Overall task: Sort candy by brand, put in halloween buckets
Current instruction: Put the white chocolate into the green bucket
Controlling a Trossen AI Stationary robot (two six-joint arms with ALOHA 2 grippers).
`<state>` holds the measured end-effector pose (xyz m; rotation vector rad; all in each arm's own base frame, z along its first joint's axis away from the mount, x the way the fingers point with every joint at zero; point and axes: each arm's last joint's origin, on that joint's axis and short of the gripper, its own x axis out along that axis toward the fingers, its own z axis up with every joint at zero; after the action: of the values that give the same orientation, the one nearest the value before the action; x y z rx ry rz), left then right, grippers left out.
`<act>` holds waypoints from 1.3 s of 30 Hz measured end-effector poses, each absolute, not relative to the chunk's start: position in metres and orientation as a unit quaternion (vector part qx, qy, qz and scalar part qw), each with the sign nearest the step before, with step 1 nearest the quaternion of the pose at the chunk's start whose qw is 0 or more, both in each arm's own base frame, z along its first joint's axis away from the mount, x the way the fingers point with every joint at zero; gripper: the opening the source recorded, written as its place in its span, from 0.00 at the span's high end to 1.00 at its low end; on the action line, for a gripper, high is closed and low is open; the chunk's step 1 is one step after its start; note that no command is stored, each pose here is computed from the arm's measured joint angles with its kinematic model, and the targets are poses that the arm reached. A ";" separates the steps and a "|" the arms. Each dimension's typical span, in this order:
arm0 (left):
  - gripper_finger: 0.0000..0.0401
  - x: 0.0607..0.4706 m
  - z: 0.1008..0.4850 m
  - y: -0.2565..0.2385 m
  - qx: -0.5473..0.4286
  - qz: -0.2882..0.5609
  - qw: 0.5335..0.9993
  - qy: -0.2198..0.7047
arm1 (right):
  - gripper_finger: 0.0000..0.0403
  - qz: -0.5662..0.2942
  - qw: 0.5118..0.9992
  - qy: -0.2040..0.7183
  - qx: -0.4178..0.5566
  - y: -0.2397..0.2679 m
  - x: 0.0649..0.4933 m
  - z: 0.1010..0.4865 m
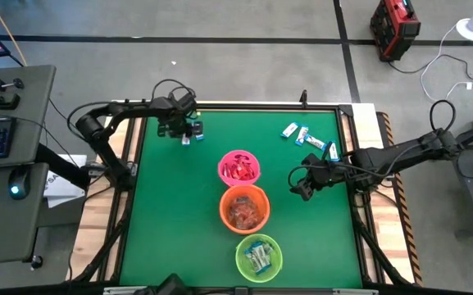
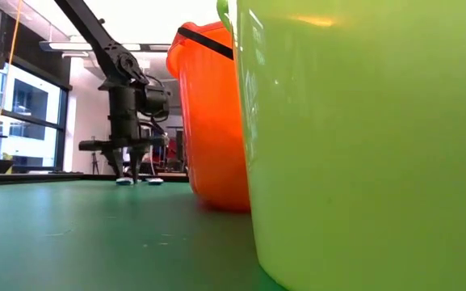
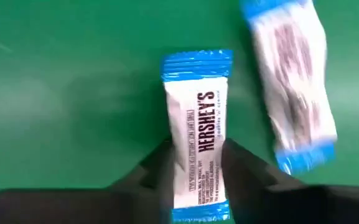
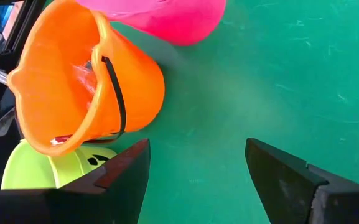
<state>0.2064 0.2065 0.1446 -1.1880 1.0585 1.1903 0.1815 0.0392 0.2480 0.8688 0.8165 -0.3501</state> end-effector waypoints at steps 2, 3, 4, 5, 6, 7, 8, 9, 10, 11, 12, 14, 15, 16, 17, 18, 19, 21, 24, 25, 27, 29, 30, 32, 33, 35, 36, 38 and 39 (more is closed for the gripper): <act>0.88 0.207 0.150 0.205 -0.500 0.480 0.564 0.449 | 0.37 -0.164 0.813 0.382 0.407 0.039 0.182 0.248; 0.94 0.208 0.153 0.205 -0.499 0.468 0.576 0.447 | 0.37 -0.164 0.813 0.382 0.407 0.039 0.182 0.248; 0.96 0.207 0.158 0.204 -0.495 0.463 0.586 0.444 | 0.37 -0.164 0.813 0.382 0.407 0.039 0.182 0.248; 0.97 0.207 0.163 0.203 -0.490 0.458 0.597 0.440 | 0.37 -0.164 0.813 0.382 0.407 0.039 0.182 0.248; 0.96 0.207 0.169 0.202 -0.484 0.453 0.610 0.434 | 0.37 -0.164 0.813 0.382 0.407 0.039 0.182 0.248; 0.96 0.206 0.177 0.200 -0.477 0.448 0.624 0.427 | 0.37 -0.164 0.813 0.382 0.407 0.039 0.182 0.248; 0.96 0.205 0.186 0.197 -0.470 0.443 0.639 0.418 | 0.37 -0.164 0.813 0.383 0.407 0.039 0.181 0.248; 0.97 0.204 0.196 0.194 -0.462 0.436 0.655 0.409 | 0.37 -0.164 0.814 0.383 0.406 0.039 0.182 0.248; 0.98 0.203 0.206 0.190 -0.453 0.427 0.673 0.399 | 0.37 -0.163 0.814 0.383 0.405 0.039 0.182 0.248; 0.99 0.201 0.216 0.185 -0.444 0.416 0.691 0.390 | 0.37 -0.163 0.815 0.383 0.404 0.039 0.182 0.248; 0.99 0.201 0.226 0.179 -0.434 0.405 0.710 0.380 | 0.37 -0.163 0.815 0.383 0.403 0.039 0.181 0.248; 0.99 0.200 0.246 0.162 -0.415 0.381 0.743 0.361 | 0.37 -0.161 0.817 0.384 0.399 0.039 0.182 0.248; 1.00 0.201 0.254 0.152 -0.407 0.367 0.757 0.354 | 0.37 -0.159 0.818 0.384 0.396 0.039 0.182 0.248; 1.00 0.202 0.262 0.142 -0.399 0.352 0.772 0.348 | 0.37 -0.158 0.820 0.385 0.394 0.039 0.182 0.248; 1.00 0.203 0.269 0.130 -0.390 0.335 0.787 0.342 | 0.37 -0.158 0.821 0.385 0.391 0.039 0.182 0.248; 1.00 0.205 0.276 0.118 -0.382 0.315 0.801 0.337 | 0.37 -0.157 0.822 0.385 0.389 0.039 0.182 0.248; 1.00 0.206 0.282 0.106 -0.376 0.293 0.814 0.333 | 0.37 -0.156 0.823 0.386 0.387 0.039 0.182 0.248; 1.00 0.213 0.292 0.078 -0.370 0.245 0.837 0.320 | 0.37 -0.155 0.824 0.386 0.385 0.039 0.182 0.248; 1.00 0.226 0.302 0.036 -0.361 0.163 0.868 0.299 | 0.37 -0.149 0.829 0.386 0.375 0.039 0.182 0.248; 1.00 0.230 0.306 0.020 -0.356 0.134 0.878 0.290 | 0.37 -0.145 0.833 0.387 0.368 0.039 0.182 0.248; 1.00 0.240 0.310 -0.010 -0.341 0.080 0.897 0.271 | 0.37 -0.134 0.842 0.390 0.347 0.039 0.182 0.249; 1.00 0.248 0.311 -0.039 -0.332 0.029 0.908 0.254 | 0.37 -0.115 0.858 0.390 0.314 0.040 0.183 0.249; 1.00 0.253 0.310 -0.052 -0.328 0.010 0.912 0.248 | 0.37 -0.105 0.866 0.388 0.299 0.040 0.184 0.250; 1.00 0.262 0.308 -0.076 -0.319 -0.024 0.917 0.237 | 0.37 -0.088 0.879 0.376 0.280 0.040 0.186 0.252; 1.00 0.267 0.307 -0.086 -0.310 -0.036 0.921 0.235 | 0.37 -0.082 0.883 0.368 0.278 0.041 0.188 0.254; 1.00 0.280 0.305 -0.103 -0.282 -0.056 0.927 0.242 | 0.37 -0.072 0.891 0.343 0.289 0.042 0.191 0.258; 1.00 0.287 0.306 -0.110 -0.264 -0.065 0.931 0.245 | 0.37 -0.070 0.892 0.330 0.300 0.042 0.193 0.260; 1.00 0.303 0.307 -0.120 -0.220 -0.083 0.940 0.247 | 0.37 -0.062 0.895 0.300 0.325 0.043 0.197 0.265; 1.00 0.312 0.308 -0.123 -0.198 -0.094 0.944 0.247 | 0.37 -0.057 0.896 0.286 0.335 0.044 0.199 0.268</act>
<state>0.3117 -0.1233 0.3078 -0.4041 0.5027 -0.1918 0.1986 0.0437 0.2679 0.6944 0.5934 -0.1186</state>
